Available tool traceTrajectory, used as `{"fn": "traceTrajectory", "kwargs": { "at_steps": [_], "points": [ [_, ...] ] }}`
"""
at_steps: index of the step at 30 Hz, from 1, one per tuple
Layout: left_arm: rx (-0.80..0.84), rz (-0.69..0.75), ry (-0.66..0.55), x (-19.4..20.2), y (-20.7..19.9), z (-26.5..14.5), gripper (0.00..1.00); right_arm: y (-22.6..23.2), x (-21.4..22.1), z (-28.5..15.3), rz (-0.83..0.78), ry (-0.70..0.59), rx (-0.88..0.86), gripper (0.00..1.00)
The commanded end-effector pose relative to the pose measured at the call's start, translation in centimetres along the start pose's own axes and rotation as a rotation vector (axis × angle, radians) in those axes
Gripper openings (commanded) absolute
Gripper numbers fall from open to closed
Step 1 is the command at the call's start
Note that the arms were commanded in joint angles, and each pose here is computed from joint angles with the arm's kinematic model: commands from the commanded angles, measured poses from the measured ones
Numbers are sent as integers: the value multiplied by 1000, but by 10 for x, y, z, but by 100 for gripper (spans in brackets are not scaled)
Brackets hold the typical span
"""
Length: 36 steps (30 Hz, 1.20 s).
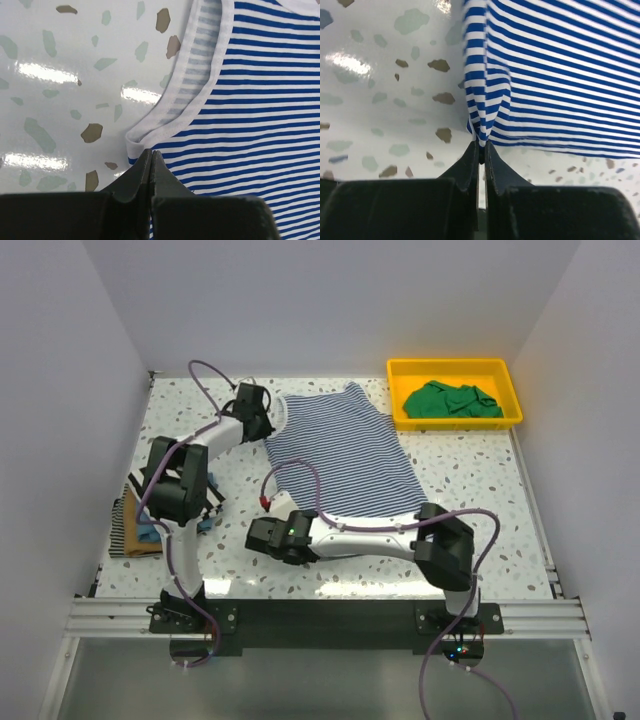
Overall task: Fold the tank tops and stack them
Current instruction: Fold the tank top
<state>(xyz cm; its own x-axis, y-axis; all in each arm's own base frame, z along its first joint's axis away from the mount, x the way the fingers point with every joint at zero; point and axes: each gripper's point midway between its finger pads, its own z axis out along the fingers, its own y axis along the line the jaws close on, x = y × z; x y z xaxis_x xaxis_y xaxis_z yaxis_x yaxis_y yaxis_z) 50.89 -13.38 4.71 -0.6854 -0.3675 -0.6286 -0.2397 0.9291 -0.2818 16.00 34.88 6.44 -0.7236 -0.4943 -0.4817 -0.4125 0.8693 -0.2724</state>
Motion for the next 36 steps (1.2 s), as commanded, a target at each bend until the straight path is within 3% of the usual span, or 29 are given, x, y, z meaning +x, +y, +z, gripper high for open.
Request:
{"fn": "traceTrajectory", "kwargs": {
  "at_steps": [1, 6, 10, 11, 14, 16, 19, 24, 28, 36],
  "points": [
    [6, 0, -93, -43, -1, -10, 0, -31, -20, -55, -71, -52, -43, 0],
    [1, 4, -112, -54, 1, -14, 0, -40, -17, -74, -140, -42, -104, 0],
    [-7, -2, -114, -57, 6, -13, 0, -17, -8, -75, -219, -6, -227, 0],
    [-7, -3, -112, -56, 6, -13, 0, 2, -3, -80, -260, 5, -334, 9],
    [-6, 2, -111, -55, 8, -14, 0, 18, 6, -78, -271, 11, -383, 37],
    [-10, 0, -106, -51, 11, -14, 0, 14, 8, -73, -252, 9, -358, 46],
    [-8, -28, -101, -49, 14, -19, 2, 9, 3, -71, -216, -15, -323, 51],
    [-23, -76, -75, -35, 21, -24, 21, 17, -7, -68, -141, -52, -325, 44],
    [-33, -90, -85, -32, 26, -30, 24, 38, -5, -52, -112, -48, -340, 35],
    [57, -63, -44, -18, 14, -32, 35, 27, 6, -22, -25, -43, -207, 34]
  ]
}}
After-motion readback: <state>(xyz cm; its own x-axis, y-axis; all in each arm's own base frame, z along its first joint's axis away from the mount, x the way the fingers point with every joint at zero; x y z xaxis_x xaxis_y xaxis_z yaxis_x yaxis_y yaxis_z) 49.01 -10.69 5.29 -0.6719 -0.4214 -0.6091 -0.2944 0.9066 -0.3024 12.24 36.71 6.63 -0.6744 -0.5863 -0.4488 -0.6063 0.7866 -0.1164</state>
